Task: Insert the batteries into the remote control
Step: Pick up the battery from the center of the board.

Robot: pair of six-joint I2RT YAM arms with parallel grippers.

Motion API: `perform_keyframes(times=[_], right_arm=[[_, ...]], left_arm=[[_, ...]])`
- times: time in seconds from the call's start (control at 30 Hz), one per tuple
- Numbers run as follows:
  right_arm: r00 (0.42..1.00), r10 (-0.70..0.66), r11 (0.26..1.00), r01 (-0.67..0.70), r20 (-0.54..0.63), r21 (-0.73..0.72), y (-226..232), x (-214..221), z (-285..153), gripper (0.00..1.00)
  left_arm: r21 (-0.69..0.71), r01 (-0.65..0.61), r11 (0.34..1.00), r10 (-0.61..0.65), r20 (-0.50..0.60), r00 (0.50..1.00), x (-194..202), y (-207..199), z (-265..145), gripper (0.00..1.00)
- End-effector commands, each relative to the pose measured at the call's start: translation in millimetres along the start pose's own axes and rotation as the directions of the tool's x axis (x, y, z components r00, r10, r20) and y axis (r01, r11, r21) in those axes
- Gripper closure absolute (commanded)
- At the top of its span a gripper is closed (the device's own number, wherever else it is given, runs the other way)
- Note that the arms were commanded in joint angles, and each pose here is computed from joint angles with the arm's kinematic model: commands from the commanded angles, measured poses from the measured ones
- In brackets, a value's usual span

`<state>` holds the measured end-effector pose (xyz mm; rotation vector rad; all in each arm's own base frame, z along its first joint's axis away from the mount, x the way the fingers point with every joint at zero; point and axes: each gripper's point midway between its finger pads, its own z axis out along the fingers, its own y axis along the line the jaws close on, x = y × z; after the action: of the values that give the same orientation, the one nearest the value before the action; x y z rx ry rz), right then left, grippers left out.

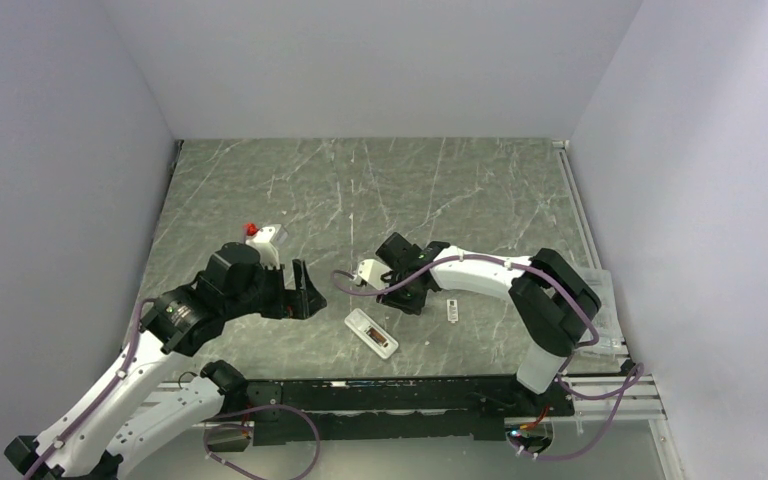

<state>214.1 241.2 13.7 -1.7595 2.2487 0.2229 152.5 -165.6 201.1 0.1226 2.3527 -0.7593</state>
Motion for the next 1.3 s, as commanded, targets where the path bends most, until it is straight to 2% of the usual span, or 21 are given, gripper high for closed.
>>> perform_keyframes(times=[0.0, 0.4, 0.93, 1.27], right_arm=[[1.0, -0.013, 1.0, 0.013, 0.014, -0.001, -3, -6, 9, 0.69], [1.0, 0.017, 1.0, -0.017, 0.019, 0.009, -6, -12, 11, 1.0], [0.972, 0.172, 0.984, -0.178, 0.157, 0.024, -7, -40, -19, 1.0], [0.901, 0.283, 0.957, -0.288, 0.327, -0.034, 8, -61, -52, 1.0]], left_arm=[[0.027, -0.024, 0.999, 0.023, 0.025, 0.999, -7, -6, 1, 0.06], [0.03, -0.027, 0.999, 0.026, 0.022, 0.999, -7, -7, 1, 0.06], [0.035, -0.021, 0.999, 0.02, 0.02, 1.0, -6, -8, 1, 0.06], [0.025, -0.003, 1.0, 0.003, 0.008, 1.0, -3, -5, 5, 0.06]])
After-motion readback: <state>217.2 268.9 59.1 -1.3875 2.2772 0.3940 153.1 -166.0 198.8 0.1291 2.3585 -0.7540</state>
